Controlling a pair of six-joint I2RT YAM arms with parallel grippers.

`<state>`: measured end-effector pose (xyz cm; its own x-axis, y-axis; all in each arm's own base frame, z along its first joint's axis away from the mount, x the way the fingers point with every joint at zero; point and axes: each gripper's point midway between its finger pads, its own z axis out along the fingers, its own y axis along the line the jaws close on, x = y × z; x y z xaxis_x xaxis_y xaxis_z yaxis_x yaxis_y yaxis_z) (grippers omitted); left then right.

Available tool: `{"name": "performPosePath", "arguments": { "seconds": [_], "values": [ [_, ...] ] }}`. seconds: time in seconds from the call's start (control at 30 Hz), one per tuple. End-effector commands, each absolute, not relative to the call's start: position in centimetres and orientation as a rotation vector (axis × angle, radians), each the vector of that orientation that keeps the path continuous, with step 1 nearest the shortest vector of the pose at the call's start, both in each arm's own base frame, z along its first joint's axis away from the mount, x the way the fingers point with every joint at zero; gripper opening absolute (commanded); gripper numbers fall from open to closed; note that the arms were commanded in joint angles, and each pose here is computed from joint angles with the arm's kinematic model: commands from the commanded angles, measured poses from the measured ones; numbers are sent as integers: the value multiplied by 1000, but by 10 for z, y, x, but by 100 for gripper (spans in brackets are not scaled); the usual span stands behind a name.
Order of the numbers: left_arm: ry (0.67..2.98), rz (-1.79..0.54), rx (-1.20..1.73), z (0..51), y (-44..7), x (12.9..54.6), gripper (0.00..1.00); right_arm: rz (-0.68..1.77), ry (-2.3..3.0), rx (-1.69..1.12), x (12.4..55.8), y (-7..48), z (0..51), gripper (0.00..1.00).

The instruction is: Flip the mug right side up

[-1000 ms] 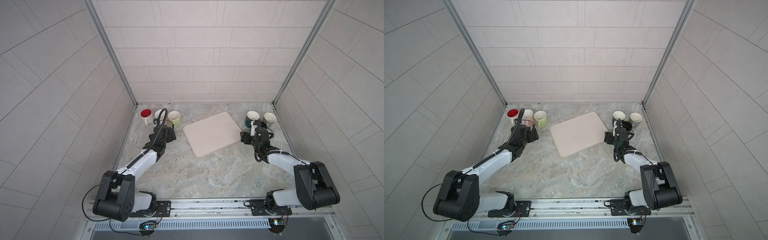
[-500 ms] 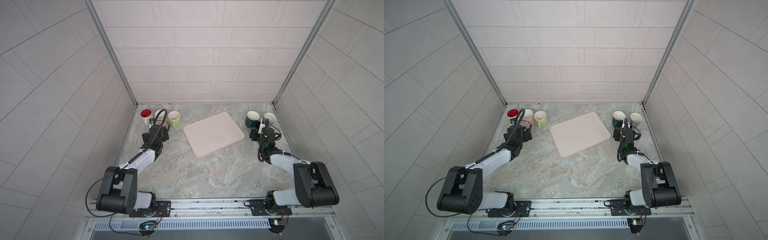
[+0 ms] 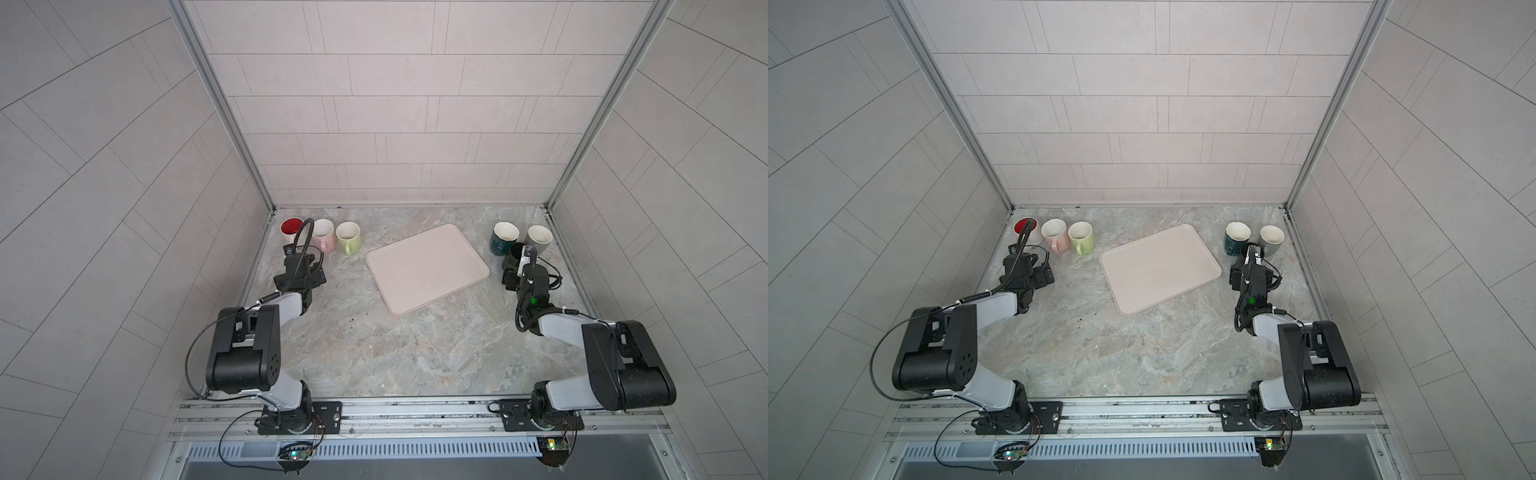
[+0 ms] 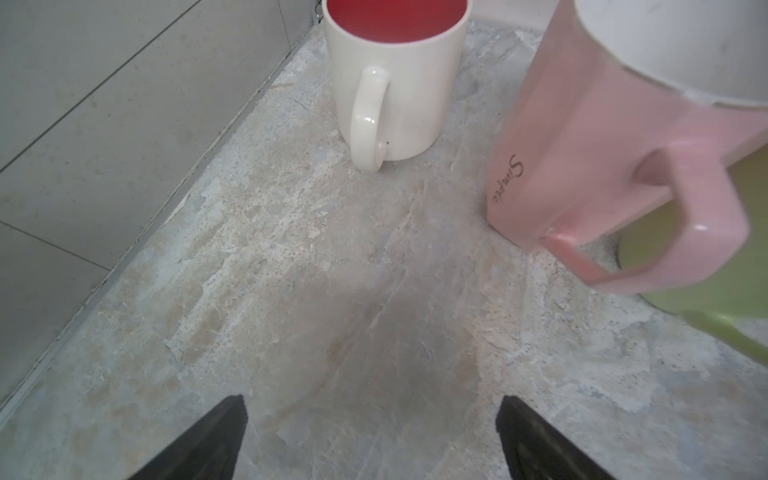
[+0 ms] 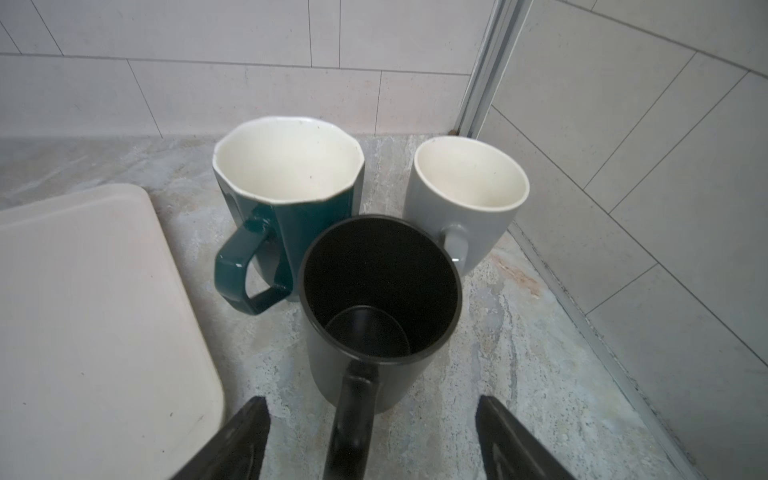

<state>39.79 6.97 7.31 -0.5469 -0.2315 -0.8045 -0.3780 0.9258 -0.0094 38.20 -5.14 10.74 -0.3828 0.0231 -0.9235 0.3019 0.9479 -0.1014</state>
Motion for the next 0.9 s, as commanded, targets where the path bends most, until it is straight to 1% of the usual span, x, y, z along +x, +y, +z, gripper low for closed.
{"name": "performPosePath", "arguments": {
  "seconds": [0.0,0.1,0.2,0.3,0.43,0.57,0.67,0.7,0.73,0.77,0.87],
  "values": [
    [2087,161,-379,86,68,406,100,-341,1900,256,381,-58,111,80],
    [2045,149,-354,90,66,407,100,-354,1890,256,385,-60,106,80],
    [2054,148,-349,89,66,408,100,-346,1909,218,388,-51,101,80],
    [2042,131,-328,90,63,406,100,-337,1863,214,383,-49,96,81],
    [1981,63,-236,96,48,403,100,-351,1880,210,381,-49,94,82],
    [1973,18,-173,94,37,403,100,-337,1856,192,383,-47,95,83],
    [1937,12,-146,95,32,398,100,-333,1854,184,383,-45,95,84],
    [1915,12,-140,96,31,397,100,-328,1851,178,383,-44,95,86],
    [1908,15,-139,94,31,395,100,-332,1855,182,382,-45,95,92],
    [1893,20,-134,94,30,394,100,-330,1848,184,382,-45,95,95],
    [1873,10,-127,89,28,394,100,-333,1847,186,382,-46,96,97]
  ]
}}
